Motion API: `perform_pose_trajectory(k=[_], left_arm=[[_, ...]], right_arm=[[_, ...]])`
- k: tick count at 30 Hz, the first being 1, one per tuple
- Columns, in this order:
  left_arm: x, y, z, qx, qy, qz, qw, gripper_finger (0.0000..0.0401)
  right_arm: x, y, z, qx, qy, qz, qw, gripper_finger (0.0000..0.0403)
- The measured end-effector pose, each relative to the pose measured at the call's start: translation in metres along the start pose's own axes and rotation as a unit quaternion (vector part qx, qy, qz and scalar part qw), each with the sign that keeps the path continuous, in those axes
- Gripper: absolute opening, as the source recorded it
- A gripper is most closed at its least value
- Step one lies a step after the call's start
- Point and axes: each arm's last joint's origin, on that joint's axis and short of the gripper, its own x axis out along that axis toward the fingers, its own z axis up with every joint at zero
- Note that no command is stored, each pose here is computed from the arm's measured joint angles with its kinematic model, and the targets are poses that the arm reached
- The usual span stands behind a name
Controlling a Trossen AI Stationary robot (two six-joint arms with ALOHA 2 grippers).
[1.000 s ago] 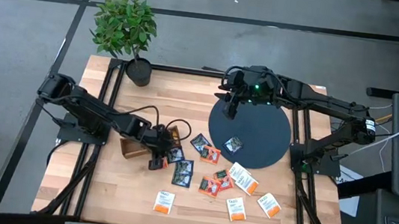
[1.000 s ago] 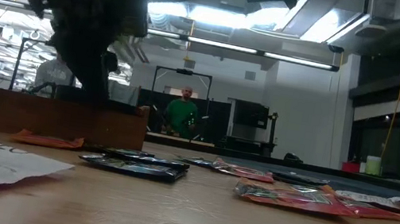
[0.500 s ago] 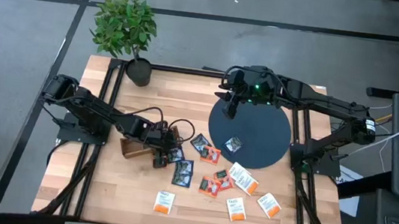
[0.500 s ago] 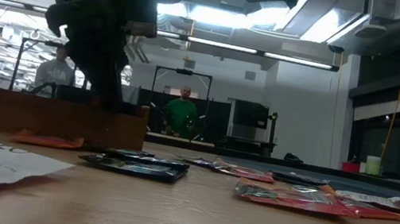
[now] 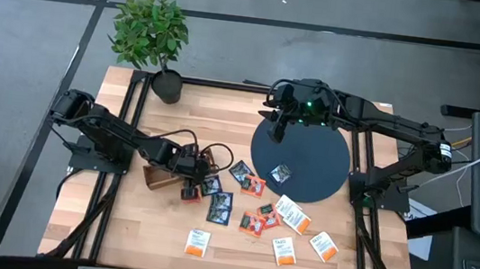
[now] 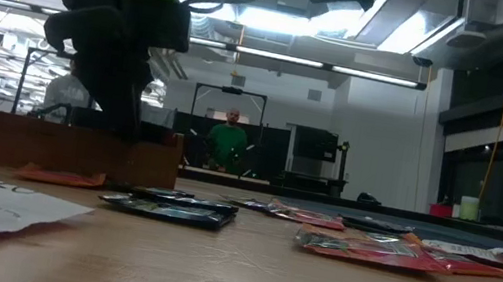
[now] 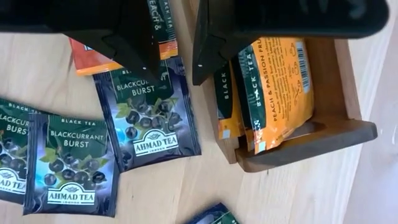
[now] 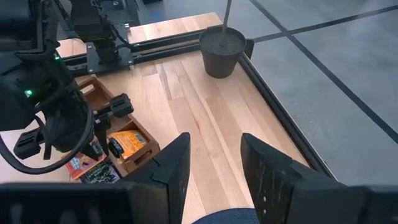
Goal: Pick & Place Tea
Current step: Put the orange tea bag into the right section of the wooden organizer
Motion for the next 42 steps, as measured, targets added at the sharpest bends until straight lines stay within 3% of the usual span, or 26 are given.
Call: perform_pose_trajectory(k=[14, 25, 29, 38, 42], left_arm=[[-0.004, 0.005, -0.001, 0.027, -0.010, 0.058, 0.998, 0.0088], [-0.015, 0.017, 0.001, 0.077, 0.027, 0.170, 0.982, 0.0088], [-0.017, 0.023, 0.002, 0.050, 0.034, 0.178, 0.982, 0.0088], [-0.040, 0.037, 0.012, 0.012, -0.017, 0.208, 0.978, 0.0088], [-0.055, 0.045, 0.014, -0.036, -0.050, 0.201, 0.978, 0.0088]], right_arm=[[0.000, -0.001, 0.001, -0.002, -0.004, -0.013, 1.000, 0.0145], [0.000, -0.001, 0.003, -0.010, -0.019, -0.023, 0.999, 0.0145], [0.000, -0.001, 0.003, -0.010, -0.019, -0.024, 0.999, 0.0145], [0.000, -0.001, 0.003, -0.009, -0.019, -0.024, 0.999, 0.0145], [0.000, -0.001, 0.003, -0.007, -0.018, -0.024, 1.000, 0.0145]])
